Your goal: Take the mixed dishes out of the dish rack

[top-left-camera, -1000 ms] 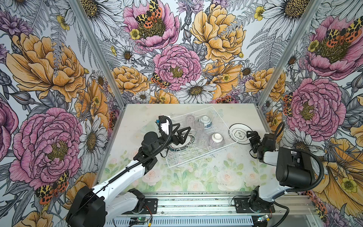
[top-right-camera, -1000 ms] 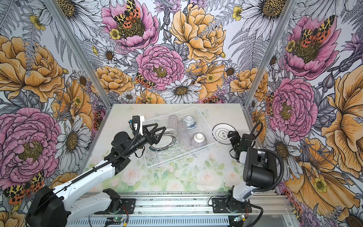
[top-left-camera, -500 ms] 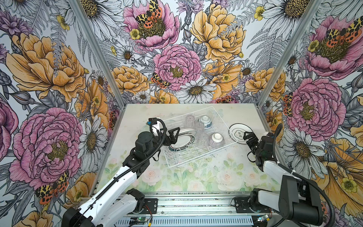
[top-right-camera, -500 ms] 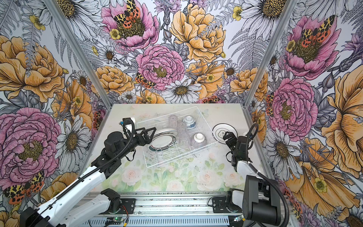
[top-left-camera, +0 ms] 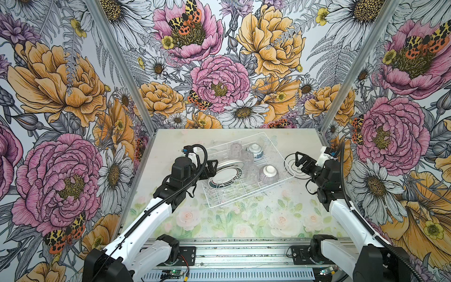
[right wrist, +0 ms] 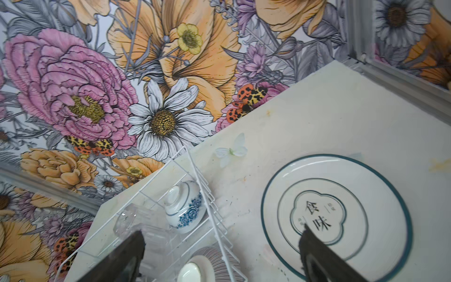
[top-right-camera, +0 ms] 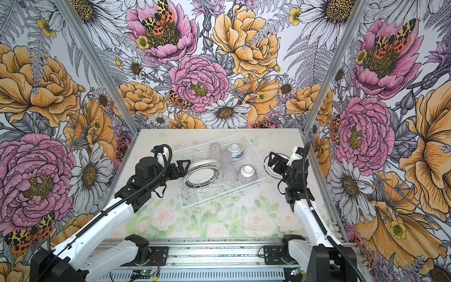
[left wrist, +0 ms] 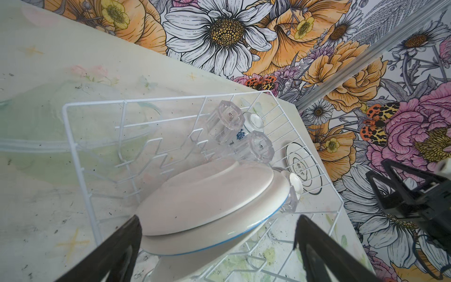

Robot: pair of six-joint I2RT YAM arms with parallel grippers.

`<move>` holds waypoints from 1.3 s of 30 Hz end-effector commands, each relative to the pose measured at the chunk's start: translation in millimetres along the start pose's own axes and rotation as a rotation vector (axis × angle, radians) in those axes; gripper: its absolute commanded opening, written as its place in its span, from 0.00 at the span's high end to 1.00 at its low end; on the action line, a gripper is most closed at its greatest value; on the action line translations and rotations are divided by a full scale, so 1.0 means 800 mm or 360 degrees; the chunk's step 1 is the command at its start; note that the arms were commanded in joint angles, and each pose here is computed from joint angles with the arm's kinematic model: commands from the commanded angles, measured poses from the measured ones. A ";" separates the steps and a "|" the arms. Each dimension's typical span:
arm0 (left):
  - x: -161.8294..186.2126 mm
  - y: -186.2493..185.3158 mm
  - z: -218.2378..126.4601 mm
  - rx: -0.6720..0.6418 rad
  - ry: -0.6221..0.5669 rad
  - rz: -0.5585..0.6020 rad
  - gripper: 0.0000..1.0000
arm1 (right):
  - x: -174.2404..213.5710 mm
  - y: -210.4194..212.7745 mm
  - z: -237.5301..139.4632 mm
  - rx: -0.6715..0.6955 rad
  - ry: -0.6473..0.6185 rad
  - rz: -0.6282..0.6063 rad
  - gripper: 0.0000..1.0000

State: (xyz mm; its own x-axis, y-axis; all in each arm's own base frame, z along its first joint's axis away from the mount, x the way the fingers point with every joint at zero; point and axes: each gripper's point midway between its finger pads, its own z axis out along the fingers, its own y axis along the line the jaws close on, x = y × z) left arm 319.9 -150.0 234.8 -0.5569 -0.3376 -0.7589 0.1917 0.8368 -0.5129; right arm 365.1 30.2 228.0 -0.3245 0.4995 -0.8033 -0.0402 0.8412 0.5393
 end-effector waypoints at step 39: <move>0.041 -0.033 -0.029 0.0204 0.0146 0.0241 0.02 | 0.011 0.279 0.018 -0.0985 0.0255 -0.0328 0.01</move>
State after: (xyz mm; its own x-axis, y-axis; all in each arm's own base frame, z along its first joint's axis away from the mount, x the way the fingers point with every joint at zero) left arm 277.3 -168.2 232.3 -0.6053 -0.2048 -0.7692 0.3318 0.8135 -0.4777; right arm 366.8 218.0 313.5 -0.4330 0.2603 -0.8630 -0.5853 0.6469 0.4888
